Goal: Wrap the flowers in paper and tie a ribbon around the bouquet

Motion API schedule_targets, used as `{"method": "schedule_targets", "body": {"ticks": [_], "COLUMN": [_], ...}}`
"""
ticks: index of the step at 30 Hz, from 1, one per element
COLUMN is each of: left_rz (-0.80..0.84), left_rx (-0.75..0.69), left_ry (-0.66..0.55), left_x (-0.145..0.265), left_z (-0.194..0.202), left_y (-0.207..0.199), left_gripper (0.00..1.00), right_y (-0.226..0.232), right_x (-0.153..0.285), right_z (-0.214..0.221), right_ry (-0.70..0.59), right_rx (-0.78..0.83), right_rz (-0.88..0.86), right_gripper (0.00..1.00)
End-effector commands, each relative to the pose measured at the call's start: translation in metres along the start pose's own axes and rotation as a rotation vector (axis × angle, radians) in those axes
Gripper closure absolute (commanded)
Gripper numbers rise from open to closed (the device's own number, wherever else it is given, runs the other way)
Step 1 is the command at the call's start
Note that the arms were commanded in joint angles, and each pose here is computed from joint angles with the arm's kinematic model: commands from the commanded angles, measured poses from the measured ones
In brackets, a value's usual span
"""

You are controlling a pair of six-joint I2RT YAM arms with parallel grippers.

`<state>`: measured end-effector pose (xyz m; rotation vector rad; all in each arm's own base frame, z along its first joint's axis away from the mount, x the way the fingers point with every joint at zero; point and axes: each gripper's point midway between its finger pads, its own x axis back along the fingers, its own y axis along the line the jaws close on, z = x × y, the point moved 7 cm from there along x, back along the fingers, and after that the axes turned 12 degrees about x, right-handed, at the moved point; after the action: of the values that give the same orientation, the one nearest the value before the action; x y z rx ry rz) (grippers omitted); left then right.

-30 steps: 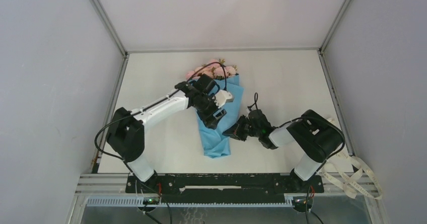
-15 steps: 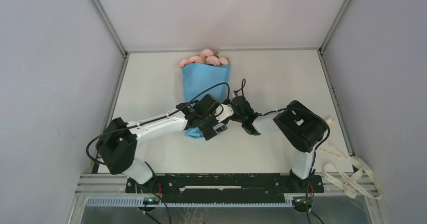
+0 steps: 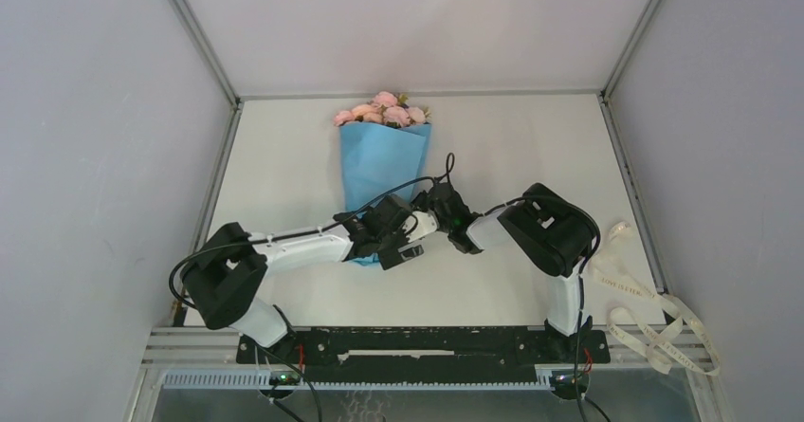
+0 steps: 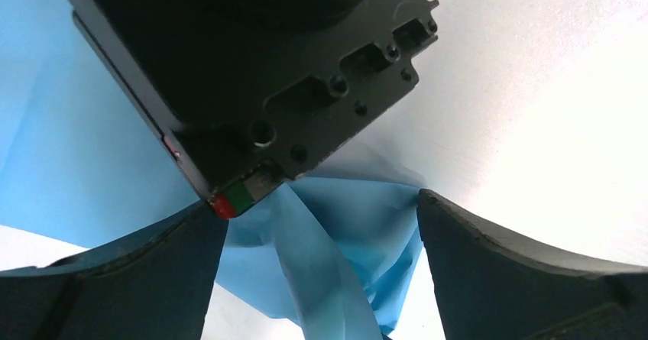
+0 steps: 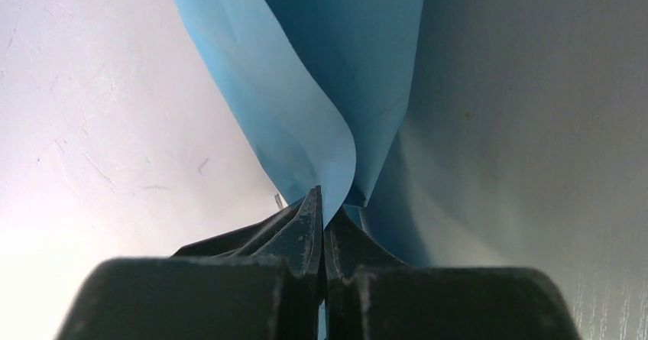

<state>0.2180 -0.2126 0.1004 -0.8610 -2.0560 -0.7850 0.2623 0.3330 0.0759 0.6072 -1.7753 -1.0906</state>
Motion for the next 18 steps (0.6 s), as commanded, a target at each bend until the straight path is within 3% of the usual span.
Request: {"method": "schedule_targets", "body": {"ticks": [1,4,7,9,12,18], "left_rz": [0.063,0.223,0.325,0.362,0.347,0.257], "left_rx": [-0.134,-0.225,-0.212,-0.206,-0.214,-0.292], "left_ry": [-0.064,-0.009,0.05,0.059,0.098,0.176], "left_x": [0.01,0.026,0.039,0.04,0.031,0.012], "left_z": [-0.01,-0.002,0.001,0.002,0.013,0.034], "left_y": [0.0,-0.01,-0.017,-0.02,-0.017,0.0], "left_gripper": [0.05,0.05,0.06,0.13,0.21,0.13], "right_y": [0.024,0.018,0.016,0.017,0.017,0.019], "right_x": [-0.001,0.003,0.006,0.007,0.011,0.014], "right_z": [0.007,0.011,0.011,0.01,0.01,0.01], "right_ry": [0.065,0.08,0.077,0.074,0.066,0.066], "right_rx": [0.032,0.02,0.033,0.044,0.06,0.071], "right_rz": [-0.111,-0.113,-0.104,-0.098,-0.08,-0.08], "right_gripper": [1.0,1.0,1.0,1.0,1.0,1.0]}}
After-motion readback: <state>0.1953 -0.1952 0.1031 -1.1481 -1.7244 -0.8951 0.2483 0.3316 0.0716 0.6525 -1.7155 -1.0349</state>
